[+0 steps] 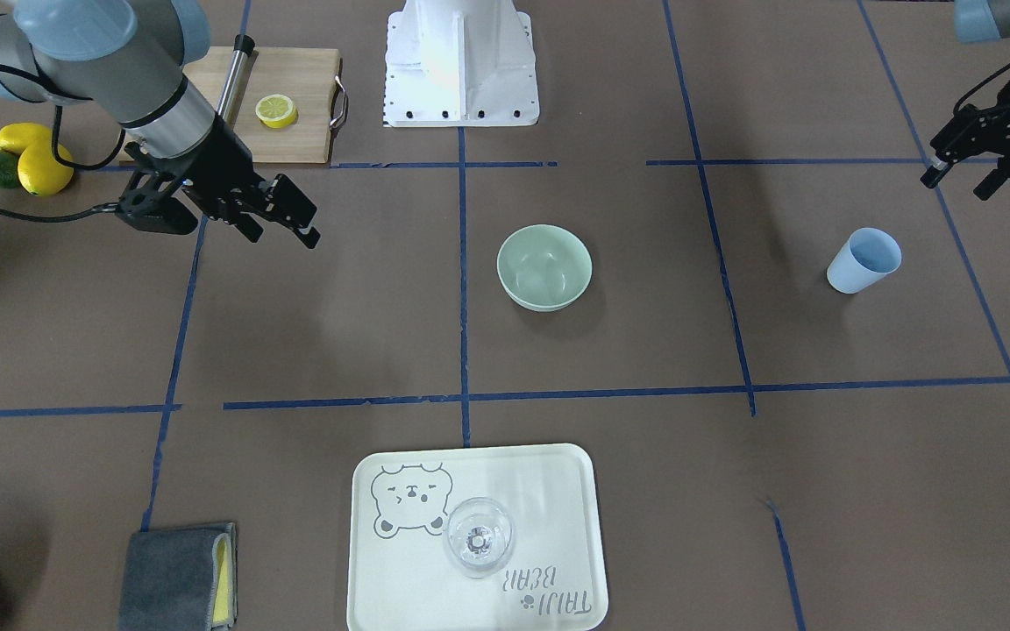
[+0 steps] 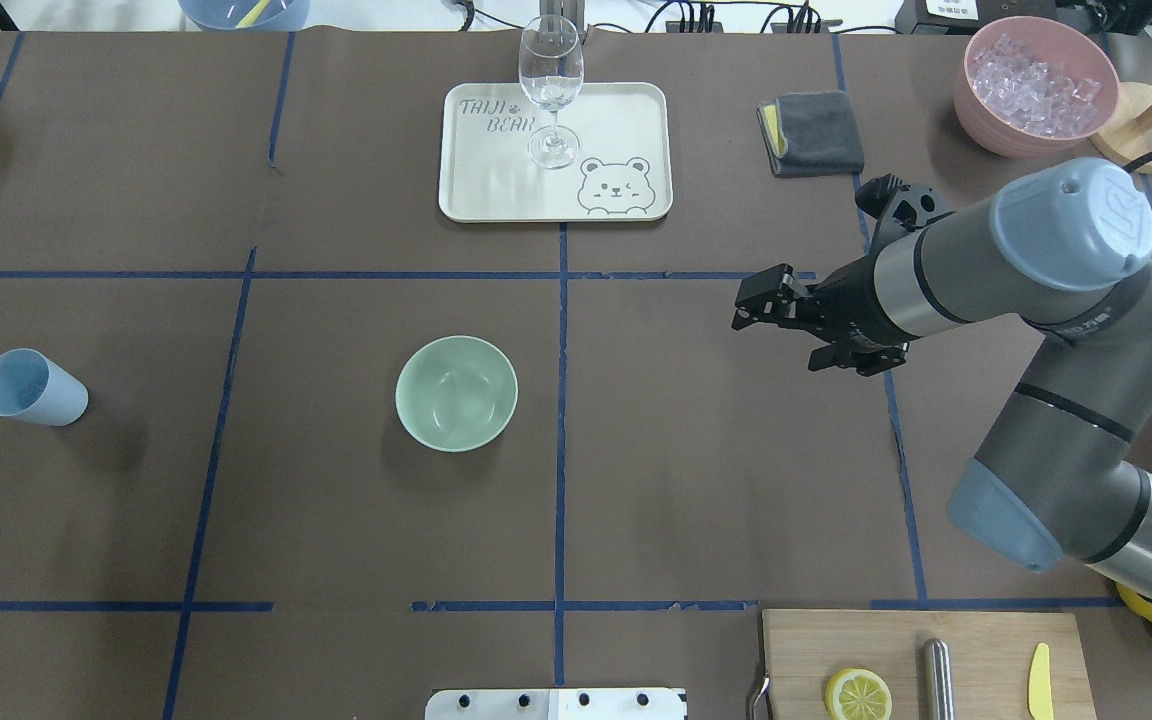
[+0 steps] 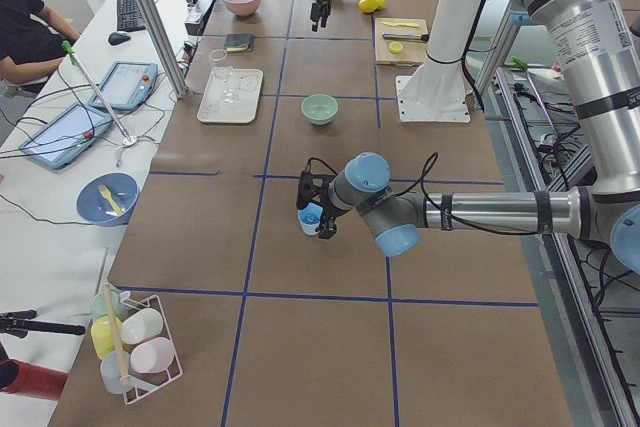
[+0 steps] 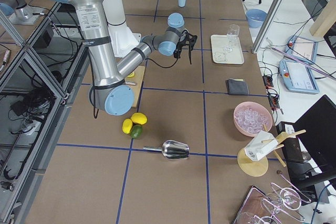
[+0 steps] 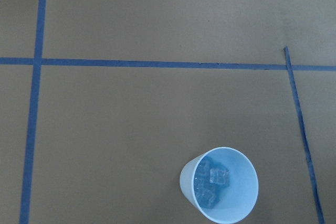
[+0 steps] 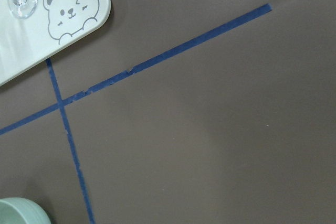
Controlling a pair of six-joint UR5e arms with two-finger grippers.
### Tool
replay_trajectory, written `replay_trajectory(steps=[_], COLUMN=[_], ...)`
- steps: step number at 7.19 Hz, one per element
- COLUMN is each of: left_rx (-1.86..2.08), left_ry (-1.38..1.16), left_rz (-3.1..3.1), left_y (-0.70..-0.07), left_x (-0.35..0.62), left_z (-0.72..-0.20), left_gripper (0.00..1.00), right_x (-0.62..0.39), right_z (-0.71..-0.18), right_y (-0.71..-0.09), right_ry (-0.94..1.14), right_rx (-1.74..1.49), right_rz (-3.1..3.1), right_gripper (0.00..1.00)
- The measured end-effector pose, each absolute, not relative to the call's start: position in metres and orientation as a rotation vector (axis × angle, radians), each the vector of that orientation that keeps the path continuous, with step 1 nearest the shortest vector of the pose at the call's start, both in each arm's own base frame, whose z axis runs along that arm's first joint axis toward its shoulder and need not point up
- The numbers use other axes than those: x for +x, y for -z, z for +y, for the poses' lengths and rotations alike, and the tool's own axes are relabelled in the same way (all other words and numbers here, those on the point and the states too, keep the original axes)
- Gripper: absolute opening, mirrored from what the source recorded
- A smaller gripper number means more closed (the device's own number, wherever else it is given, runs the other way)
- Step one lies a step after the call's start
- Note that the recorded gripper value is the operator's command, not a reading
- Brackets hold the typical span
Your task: Pour ice into bowl
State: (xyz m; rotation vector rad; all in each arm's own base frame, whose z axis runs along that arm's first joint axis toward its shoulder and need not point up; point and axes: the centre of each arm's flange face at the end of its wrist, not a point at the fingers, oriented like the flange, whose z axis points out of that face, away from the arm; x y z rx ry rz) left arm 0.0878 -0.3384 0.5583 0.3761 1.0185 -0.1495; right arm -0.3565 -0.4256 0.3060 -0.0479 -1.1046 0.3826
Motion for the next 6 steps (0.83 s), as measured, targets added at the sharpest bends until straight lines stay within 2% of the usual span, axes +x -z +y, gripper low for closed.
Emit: replay_trajectory(steps=[3,6], left_rx=[0.496,0.541], left_ry=[0.237,0.389], left_rz=[0.958,0.913], left_y=[-0.544,-0.547], left_x=[0.095,0.19], left_z=[-0.315,-0.289], left_gripper=[1.0,1.0], right_x=[-0.35,-0.349], right_z=[-0.425,-0.425], right_y=[-0.313,-0.31], right_ry=[-0.373,-0.374], right_rx=[-0.035,-0.027], right_rz=[-1.094,-1.099], right_gripper=[1.0,1.0])
